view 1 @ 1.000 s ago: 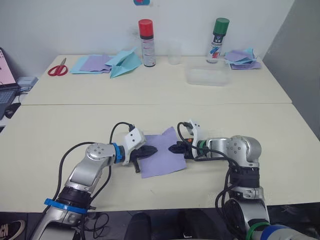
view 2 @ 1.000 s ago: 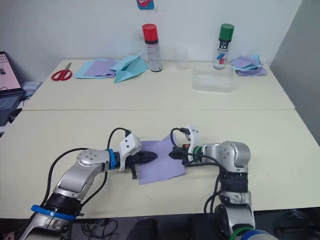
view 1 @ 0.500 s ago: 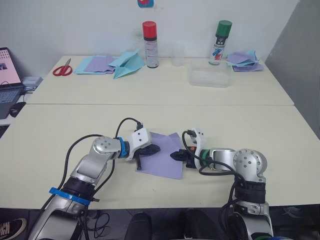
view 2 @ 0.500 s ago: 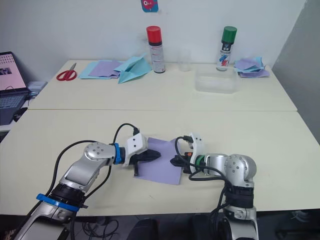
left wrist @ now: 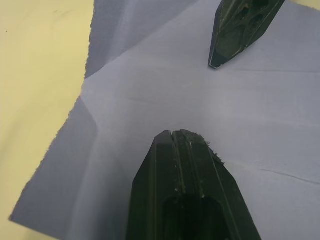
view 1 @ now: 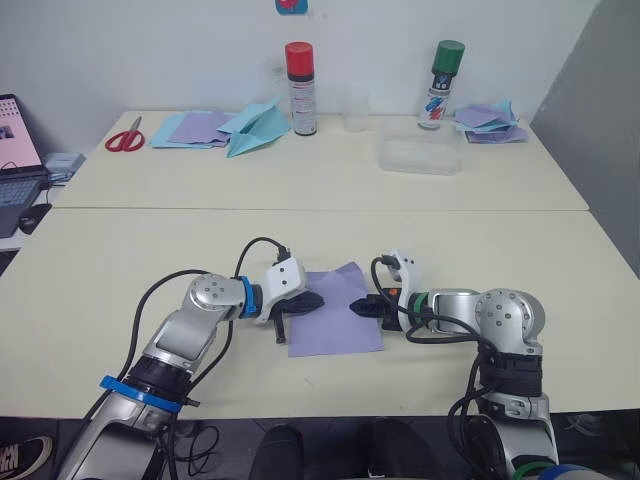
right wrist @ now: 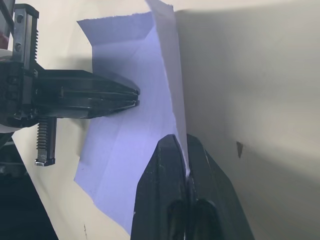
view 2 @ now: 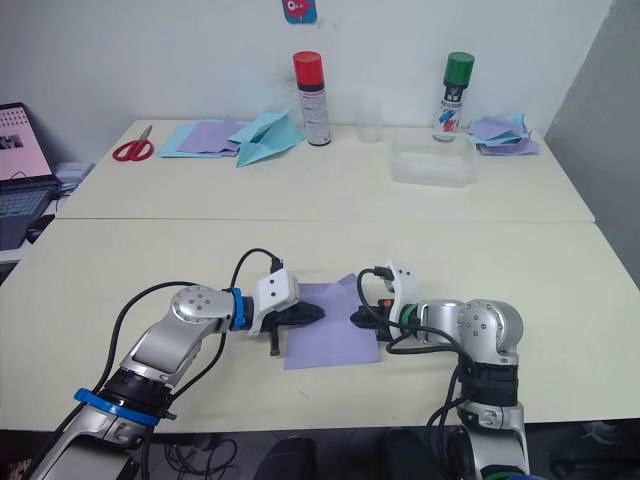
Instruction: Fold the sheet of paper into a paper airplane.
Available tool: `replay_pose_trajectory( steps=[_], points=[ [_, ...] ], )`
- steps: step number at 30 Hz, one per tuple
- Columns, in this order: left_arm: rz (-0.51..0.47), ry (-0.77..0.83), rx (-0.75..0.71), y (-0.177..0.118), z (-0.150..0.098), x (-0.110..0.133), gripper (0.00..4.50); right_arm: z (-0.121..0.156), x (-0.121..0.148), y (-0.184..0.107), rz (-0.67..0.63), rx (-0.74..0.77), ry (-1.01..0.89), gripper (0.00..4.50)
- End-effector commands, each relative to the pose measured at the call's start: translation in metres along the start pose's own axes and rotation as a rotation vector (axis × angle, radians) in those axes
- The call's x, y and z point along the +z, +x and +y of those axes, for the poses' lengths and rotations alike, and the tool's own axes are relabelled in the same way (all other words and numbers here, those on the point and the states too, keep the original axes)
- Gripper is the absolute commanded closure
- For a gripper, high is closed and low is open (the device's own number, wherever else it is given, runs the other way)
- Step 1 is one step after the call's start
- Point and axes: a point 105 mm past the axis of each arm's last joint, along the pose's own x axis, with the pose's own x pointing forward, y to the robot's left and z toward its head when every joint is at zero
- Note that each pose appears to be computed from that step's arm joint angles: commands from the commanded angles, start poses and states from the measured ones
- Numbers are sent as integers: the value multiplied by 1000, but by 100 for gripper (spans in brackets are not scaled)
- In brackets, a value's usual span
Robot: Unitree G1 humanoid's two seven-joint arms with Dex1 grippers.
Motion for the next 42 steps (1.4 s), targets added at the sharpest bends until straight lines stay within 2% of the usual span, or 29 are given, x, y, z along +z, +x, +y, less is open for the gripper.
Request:
replay_pose_trajectory(
  steps=[1,18,24,27,32,36,39,42],
  points=[
    [91,-57,-18,1,-8,-26,450,-9,4,-7,-17,-44,-4,448],
    [110,-10,18,10,-5,-31,450,-4,-5,-5,3,-11,-3,448],
    [131,23,15,9,-6,-37,450,-5,0,-11,-10,-40,-68,448],
    [138,46,22,9,-3,-39,450,-2,11,-19,-49,-37,-131,391],
    [138,59,40,8,3,-41,450,1,56,-49,-192,-48,-247,219],
    [136,62,43,7,4,-42,450,31,75,-63,-305,50,-487,77],
    [134,65,33,6,3,-42,450,46,56,-48,-308,122,-863,114],
    [132,65,34,6,4,-42,450,48,40,-32,-307,174,-997,220]
  ],
)
